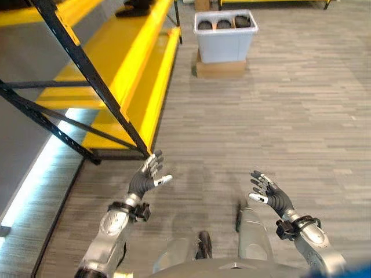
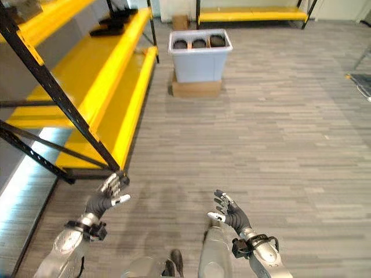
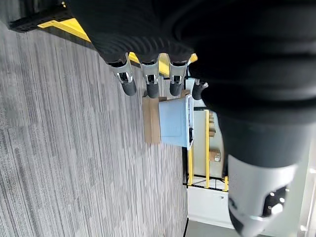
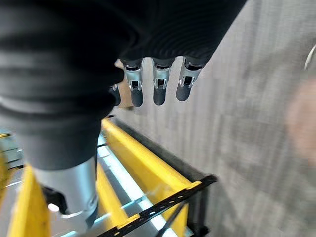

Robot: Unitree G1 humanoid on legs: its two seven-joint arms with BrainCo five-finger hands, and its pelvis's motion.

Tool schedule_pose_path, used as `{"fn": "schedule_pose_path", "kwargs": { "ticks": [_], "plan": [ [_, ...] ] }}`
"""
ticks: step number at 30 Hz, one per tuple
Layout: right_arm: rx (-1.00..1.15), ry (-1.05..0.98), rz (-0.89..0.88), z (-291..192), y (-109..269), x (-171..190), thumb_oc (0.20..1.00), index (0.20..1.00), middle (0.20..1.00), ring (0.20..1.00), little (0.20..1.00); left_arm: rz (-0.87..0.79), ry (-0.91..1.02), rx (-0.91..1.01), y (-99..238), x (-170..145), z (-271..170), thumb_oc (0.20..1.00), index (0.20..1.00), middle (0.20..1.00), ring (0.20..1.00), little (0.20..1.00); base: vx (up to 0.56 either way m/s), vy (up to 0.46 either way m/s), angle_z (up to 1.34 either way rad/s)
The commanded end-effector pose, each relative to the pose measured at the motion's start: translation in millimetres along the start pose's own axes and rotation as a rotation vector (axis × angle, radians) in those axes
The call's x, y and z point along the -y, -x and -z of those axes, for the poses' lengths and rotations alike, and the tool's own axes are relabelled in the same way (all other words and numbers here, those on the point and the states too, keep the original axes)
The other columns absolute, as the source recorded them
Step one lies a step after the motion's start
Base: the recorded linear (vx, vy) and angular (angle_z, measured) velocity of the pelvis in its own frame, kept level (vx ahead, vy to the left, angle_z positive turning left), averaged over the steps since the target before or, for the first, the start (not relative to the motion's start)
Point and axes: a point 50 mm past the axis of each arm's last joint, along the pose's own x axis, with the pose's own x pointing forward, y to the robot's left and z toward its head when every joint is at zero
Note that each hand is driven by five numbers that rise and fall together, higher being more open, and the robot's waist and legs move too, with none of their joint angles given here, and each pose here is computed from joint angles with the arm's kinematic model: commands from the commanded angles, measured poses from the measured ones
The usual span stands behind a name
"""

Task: Move parts from the plastic box to the shelf.

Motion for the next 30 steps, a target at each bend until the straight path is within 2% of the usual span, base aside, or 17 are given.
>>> {"fn": "schedule_pose_path", "kwargs": {
  "ticks": [1,9,18,25,30],
  "plan": [
    [0.141,0.066,0.052,-32.6,-11.7,19.0,1.000,1.000,1.000,1.000,1.000,-0.009,0.025,0.071,9.1,10.7,-5.8,1.000,1.000,1.000,1.000,1.000,0.42,-0.179,0.12],
    [0.228,0.083,0.101,-54.9,-24.1,26.7,1.000,1.000,1.000,1.000,1.000,0.006,0.016,0.166,-13.7,17.5,-27.3,1.000,1.000,1.000,1.000,1.000,0.27,-0.169,0.31],
    [0.267,0.093,0.125,-65.0,-22.0,31.6,1.000,1.000,1.000,1.000,1.000,0.022,0.017,0.180,-16.4,22.3,-32.3,1.000,1.000,1.000,1.000,1.000,0.16,-0.180,-0.11],
    [0.284,0.111,0.152,-67.1,-24.8,33.3,1.000,1.000,1.000,1.000,1.000,0.004,0.016,0.181,-16.0,22.7,-29.9,1.000,1.000,1.000,1.000,1.000,0.21,0.027,-0.05],
    [0.283,0.133,0.091,-66.3,-33.5,20.0,1.000,1.000,1.000,1.000,1.000,0.001,-0.007,0.201,-15.2,21.0,-32.5,1.000,1.000,1.000,1.000,1.000,0.32,0.083,-0.55]
  ]
}}
